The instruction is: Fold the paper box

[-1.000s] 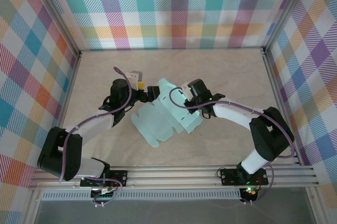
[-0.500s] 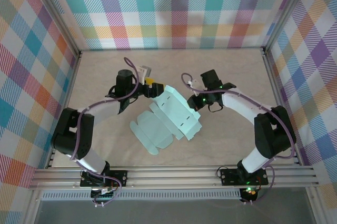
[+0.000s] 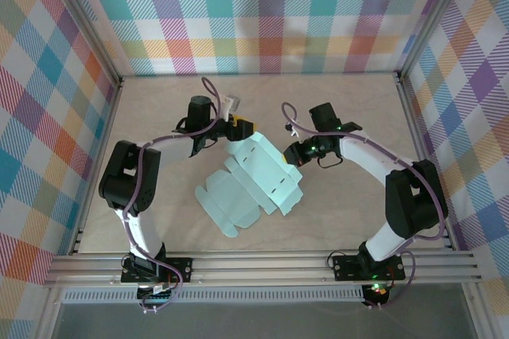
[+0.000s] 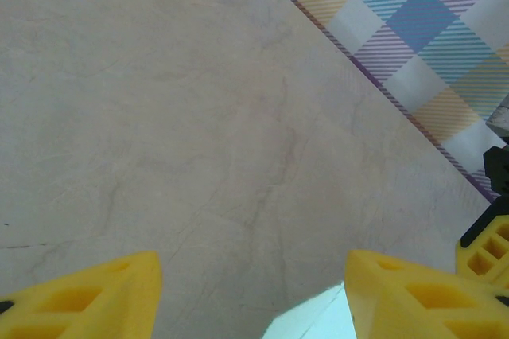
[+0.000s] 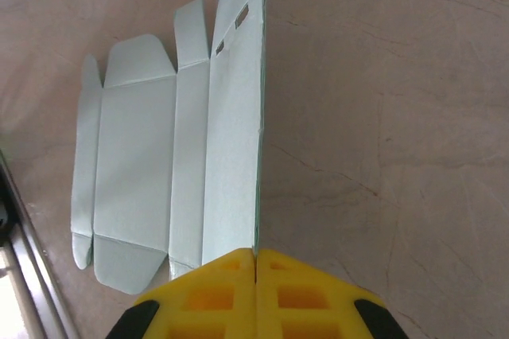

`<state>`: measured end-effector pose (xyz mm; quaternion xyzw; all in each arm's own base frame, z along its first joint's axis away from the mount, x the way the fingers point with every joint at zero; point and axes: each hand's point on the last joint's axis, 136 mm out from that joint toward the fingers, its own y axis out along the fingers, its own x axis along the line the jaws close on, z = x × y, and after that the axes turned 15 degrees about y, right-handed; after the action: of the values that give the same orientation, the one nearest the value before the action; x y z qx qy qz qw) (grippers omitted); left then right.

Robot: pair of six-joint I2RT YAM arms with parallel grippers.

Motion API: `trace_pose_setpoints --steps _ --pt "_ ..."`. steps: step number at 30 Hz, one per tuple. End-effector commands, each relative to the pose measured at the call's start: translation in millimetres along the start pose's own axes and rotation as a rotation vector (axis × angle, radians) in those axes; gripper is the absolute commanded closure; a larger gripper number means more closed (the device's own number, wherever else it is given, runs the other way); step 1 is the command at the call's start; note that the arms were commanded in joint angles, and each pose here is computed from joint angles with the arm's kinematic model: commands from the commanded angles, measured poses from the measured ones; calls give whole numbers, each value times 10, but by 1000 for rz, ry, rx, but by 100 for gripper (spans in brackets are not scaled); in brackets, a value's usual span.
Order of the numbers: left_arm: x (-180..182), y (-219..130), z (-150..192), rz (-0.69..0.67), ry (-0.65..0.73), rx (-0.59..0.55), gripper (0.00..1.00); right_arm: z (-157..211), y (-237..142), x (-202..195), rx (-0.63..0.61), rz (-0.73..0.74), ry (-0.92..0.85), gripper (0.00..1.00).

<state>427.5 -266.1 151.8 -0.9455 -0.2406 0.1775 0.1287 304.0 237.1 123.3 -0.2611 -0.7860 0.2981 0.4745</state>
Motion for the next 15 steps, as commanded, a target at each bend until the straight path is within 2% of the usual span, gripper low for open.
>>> trace_pose_setpoints --steps 1,3,7,15 --pt "-50 10 -65 61 32 -4 45 -54 -44 134 3 -80 7 100" --pt "-49 5 -53 53 32 -6 53 -68 -55 135 1 -88 11 100" --pt "-127 -4 -63 95 38 -2 59 -77 -55 135 7 -98 19 100" --pt "-279 -53 -55 127 36 5 60 -138 -34 12 -5 -58 77 100"
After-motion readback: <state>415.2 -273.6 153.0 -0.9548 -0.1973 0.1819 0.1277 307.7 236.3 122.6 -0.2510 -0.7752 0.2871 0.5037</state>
